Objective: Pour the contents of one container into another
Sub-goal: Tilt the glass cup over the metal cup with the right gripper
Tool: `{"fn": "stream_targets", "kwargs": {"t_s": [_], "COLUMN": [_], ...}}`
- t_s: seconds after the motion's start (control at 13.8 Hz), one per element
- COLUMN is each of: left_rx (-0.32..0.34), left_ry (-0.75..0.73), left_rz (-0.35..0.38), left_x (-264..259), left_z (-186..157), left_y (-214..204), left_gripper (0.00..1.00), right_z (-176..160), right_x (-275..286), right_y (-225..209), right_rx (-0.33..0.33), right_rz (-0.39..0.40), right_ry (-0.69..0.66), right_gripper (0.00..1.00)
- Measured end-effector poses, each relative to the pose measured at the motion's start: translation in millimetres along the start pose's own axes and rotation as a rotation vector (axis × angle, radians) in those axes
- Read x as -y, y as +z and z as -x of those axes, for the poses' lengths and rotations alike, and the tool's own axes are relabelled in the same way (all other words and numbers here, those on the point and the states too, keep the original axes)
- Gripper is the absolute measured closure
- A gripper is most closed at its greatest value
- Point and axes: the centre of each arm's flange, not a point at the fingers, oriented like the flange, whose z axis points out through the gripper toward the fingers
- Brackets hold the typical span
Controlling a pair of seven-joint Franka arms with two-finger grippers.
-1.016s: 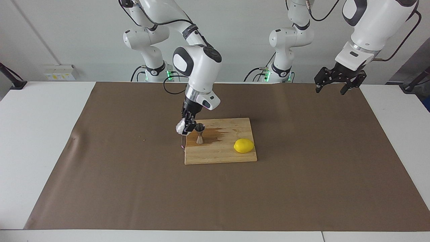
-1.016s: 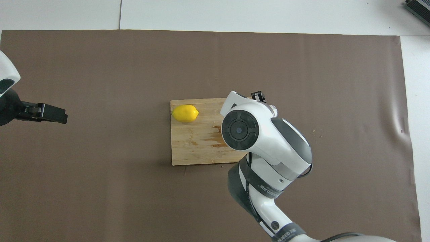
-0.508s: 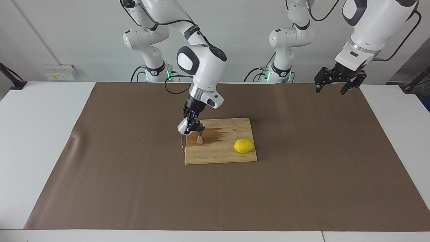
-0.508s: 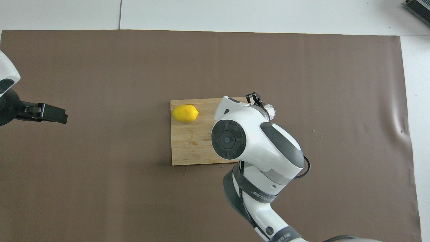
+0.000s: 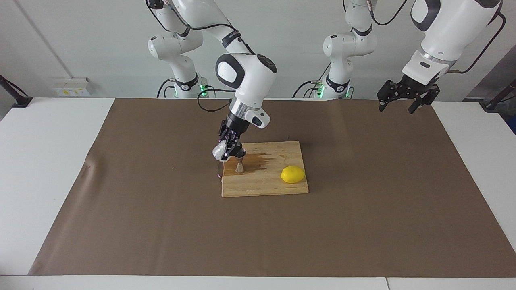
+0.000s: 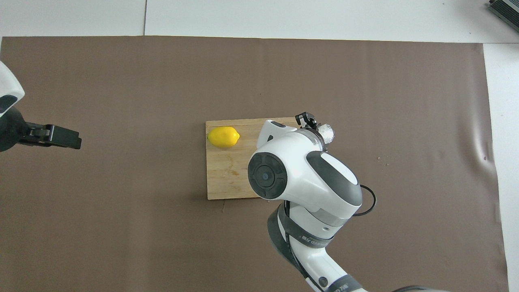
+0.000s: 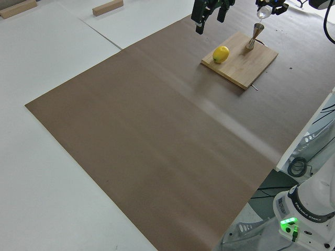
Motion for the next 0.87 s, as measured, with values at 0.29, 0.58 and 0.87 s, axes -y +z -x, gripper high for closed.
{"fn": "stream_targets", "kwargs": {"t_s": [0.29,0.58,0.87], "left_rx": [0.000,0.000,0.000], "left_ry": [0.000,0.000,0.000], "left_rz": [0.000,0.000,0.000], "left_x": [0.0,0.0,0.0], "left_z": [0.0,0.0,0.0], "left_y": [0.0,0.0,0.0], "left_gripper": [0.00,0.00,0.00], "right_z": [-8.3,-12.0,-15.9], "right_x": [1.9,3.2,4.8], "right_y": [-4.9,-6.2,-7.1], "right_rx": [0.002,0.005,0.019], "right_rz": [0.010,0.013,0.024], "right_ry": [-0.017,-0.026,-0.043], "right_gripper": [0.50,0.50,0.50]}}
